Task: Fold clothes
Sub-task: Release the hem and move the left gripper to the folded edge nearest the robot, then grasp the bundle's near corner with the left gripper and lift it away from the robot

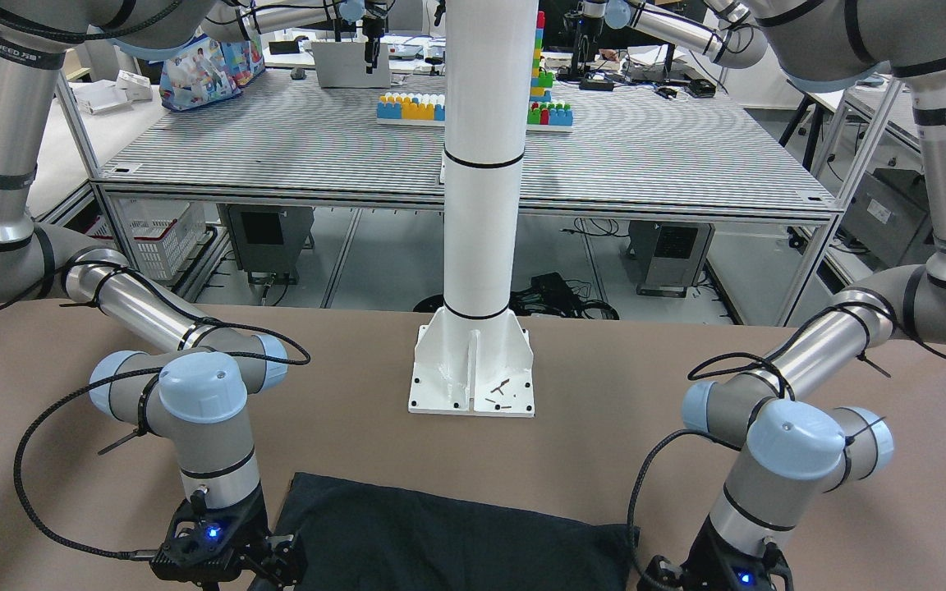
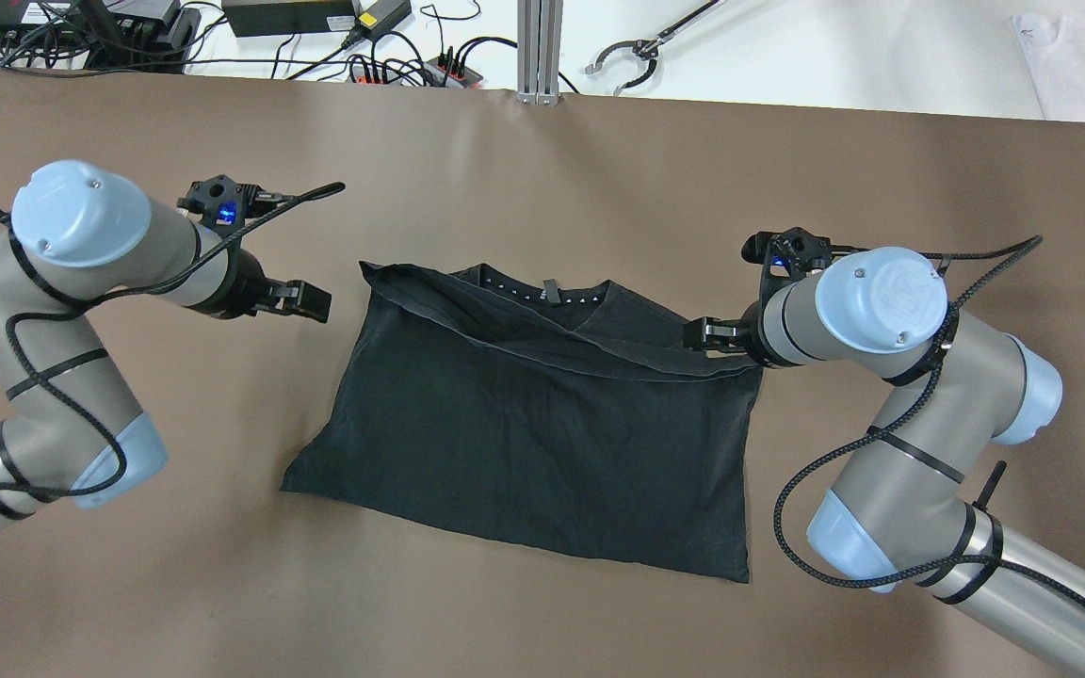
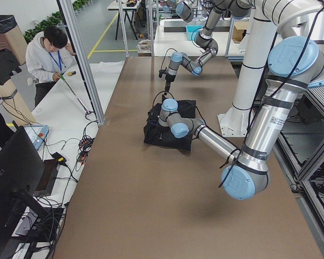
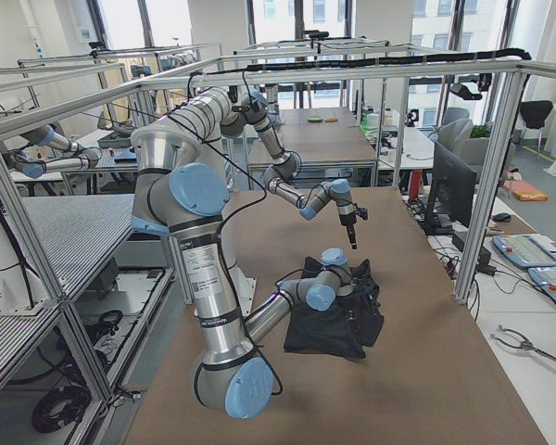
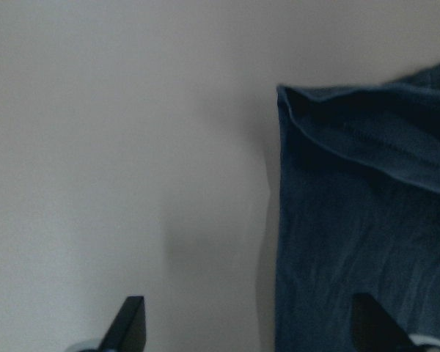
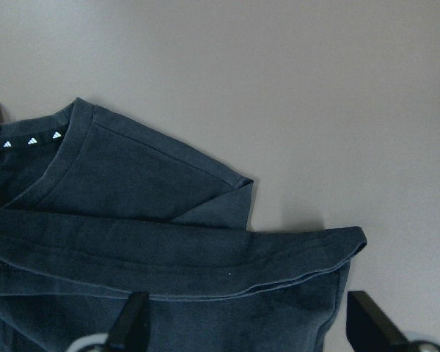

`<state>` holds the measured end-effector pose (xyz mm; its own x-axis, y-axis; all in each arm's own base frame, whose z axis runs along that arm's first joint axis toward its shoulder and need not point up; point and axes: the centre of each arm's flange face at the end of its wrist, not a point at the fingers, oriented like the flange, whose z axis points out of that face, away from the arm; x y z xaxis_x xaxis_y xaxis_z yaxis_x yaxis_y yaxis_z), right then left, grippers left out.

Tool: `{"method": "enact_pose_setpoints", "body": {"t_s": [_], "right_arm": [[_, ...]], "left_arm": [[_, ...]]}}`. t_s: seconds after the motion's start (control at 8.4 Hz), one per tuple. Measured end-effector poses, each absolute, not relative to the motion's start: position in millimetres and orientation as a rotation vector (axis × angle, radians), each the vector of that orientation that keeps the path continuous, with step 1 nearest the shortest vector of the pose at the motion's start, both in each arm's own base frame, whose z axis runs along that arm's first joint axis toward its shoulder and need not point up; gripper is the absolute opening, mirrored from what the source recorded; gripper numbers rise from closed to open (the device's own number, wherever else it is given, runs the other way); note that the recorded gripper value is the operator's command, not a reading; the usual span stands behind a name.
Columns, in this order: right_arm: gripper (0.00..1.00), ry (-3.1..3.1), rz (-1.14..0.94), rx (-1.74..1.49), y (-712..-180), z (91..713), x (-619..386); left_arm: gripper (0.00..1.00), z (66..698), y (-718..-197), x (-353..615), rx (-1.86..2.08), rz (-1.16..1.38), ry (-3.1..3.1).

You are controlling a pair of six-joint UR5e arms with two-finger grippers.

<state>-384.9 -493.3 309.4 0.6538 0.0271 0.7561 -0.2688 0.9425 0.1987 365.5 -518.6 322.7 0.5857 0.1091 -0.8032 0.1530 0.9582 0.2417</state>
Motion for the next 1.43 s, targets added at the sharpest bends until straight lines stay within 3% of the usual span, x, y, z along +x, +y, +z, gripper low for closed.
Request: {"method": "enact_pose_setpoints", "body": {"t_s": [0.6, 1.07, 1.31, 1.43], "right_arm": [[0.94, -0.850, 0.171, 0.314, -489, 305, -391], [0.94, -0.850, 0.170, 0.315, -487, 304, -394], [0.94, -0.851, 0.170, 0.316, -488, 304, -394], [0.94, -0.851, 0.170, 0.316, -488, 304, -394]], "left_arm": [[0.98, 373, -414, 422, 0.240, 0.115, 1.043], [0.40, 379, -377, 452, 0.198, 0.183, 1.055], [0.00, 380, -369, 458, 0.189, 0.198, 1.056], [0.00, 381, -367, 458, 0.186, 0.200, 1.054]]}}
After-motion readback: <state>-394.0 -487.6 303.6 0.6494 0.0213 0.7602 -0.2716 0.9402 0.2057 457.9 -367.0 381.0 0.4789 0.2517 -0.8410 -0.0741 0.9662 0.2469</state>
